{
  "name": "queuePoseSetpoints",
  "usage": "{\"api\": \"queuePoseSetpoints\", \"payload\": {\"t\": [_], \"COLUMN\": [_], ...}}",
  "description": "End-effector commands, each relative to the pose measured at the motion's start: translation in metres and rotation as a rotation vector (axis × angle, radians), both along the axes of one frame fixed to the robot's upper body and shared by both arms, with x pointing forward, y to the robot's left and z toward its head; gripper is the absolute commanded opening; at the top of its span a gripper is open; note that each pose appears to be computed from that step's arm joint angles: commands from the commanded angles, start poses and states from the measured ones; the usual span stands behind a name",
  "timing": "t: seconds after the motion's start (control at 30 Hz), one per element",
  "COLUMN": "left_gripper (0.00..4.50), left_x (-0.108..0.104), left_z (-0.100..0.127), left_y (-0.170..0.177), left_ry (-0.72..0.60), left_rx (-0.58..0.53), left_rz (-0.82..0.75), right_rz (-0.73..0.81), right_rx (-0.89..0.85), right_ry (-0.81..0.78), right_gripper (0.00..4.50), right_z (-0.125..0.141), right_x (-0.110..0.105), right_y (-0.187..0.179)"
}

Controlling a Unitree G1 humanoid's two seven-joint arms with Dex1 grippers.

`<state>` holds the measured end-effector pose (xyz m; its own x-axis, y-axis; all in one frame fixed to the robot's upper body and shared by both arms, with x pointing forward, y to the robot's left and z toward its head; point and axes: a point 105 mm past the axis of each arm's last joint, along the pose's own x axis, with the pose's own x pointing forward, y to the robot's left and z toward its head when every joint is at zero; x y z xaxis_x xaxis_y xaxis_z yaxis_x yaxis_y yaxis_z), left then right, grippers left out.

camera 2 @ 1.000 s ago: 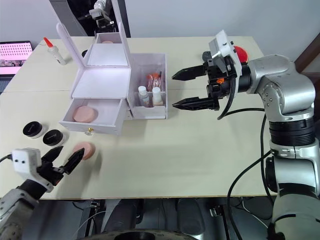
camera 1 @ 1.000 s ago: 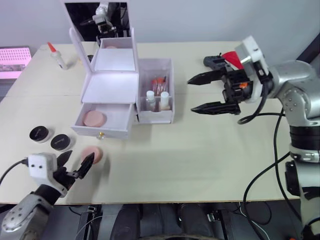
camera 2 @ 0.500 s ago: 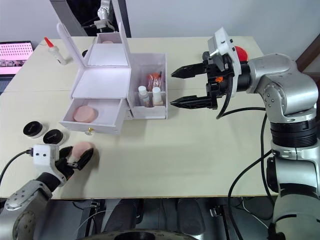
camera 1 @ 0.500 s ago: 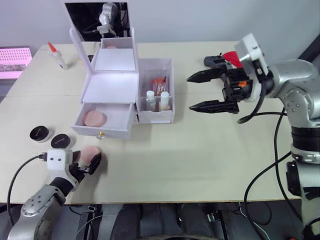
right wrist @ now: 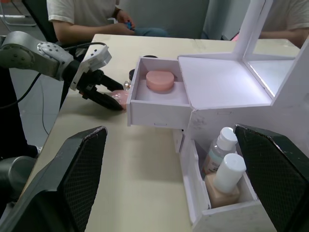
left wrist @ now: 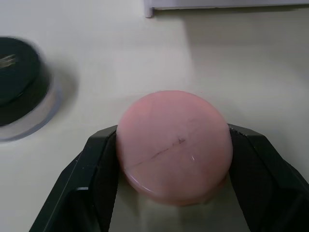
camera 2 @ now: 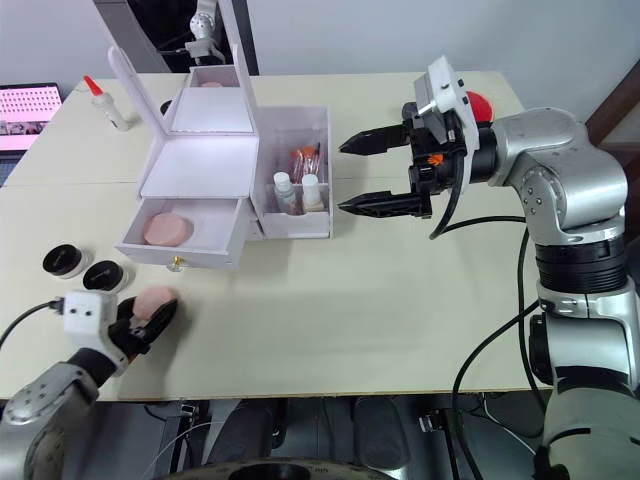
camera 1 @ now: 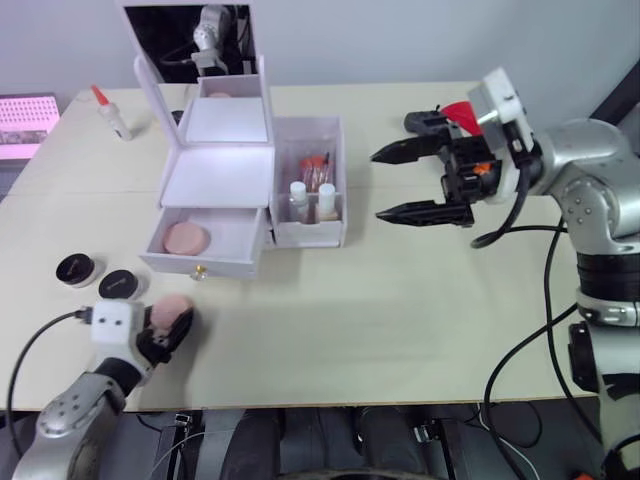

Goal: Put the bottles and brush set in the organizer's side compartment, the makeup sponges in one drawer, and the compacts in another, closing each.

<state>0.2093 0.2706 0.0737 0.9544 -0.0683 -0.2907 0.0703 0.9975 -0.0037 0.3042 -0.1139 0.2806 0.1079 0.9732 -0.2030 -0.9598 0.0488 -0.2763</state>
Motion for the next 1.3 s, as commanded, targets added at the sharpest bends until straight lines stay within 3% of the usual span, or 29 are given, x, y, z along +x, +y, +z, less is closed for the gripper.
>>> {"api": "queuePoseSetpoints", "payload": {"t": [0.03,0.17,0.27,0.4,0.53,0.67,0.9,1.3], "left_gripper": [2.66,2.66,2.66,2.66,2.66,2.66,2.66,2.66], "left_x": [-0.011,-0.03,-0.03,-0.015,0.027,0.048,0.073,0.084], "left_z": [0.036,0.077,0.109,0.138,0.165,0.162,0.147,0.129], "left_y": [0.014,0.018,0.02,0.003,-0.037,-0.062,-0.074,-0.092], "left_ry": [-0.137,-0.288,-0.368,-0.413,-0.385,-0.288,-0.184,-0.128], "left_rx": [0.031,0.079,0.11,0.132,0.13,0.099,0.075,0.09], "left_rz": [0.03,-0.01,-0.031,-0.142,-0.36,-0.48,-0.529,-0.612], "right_rz": [0.036,0.059,0.079,0.097,0.13,0.102,0.013,-0.043], "right_rx": [0.004,0.002,0.006,0.007,0.013,0.007,0.013,0.028], "right_ry": [-0.051,-0.053,-0.051,-0.05,0.025,0.028,0.019,0.003], "right_gripper": [4.5,4.5,4.5,4.5,4.5,4.5,4.5,4.5], "right_z": [0.01,0.009,0.01,0.01,0.014,0.016,0.015,0.015], "right_x": [-0.002,0.001,0.003,0.004,-0.008,-0.015,-0.022,-0.023], "right_y": [0.005,0.006,0.008,0.012,0.011,0.007,-0.001,-0.001]}}
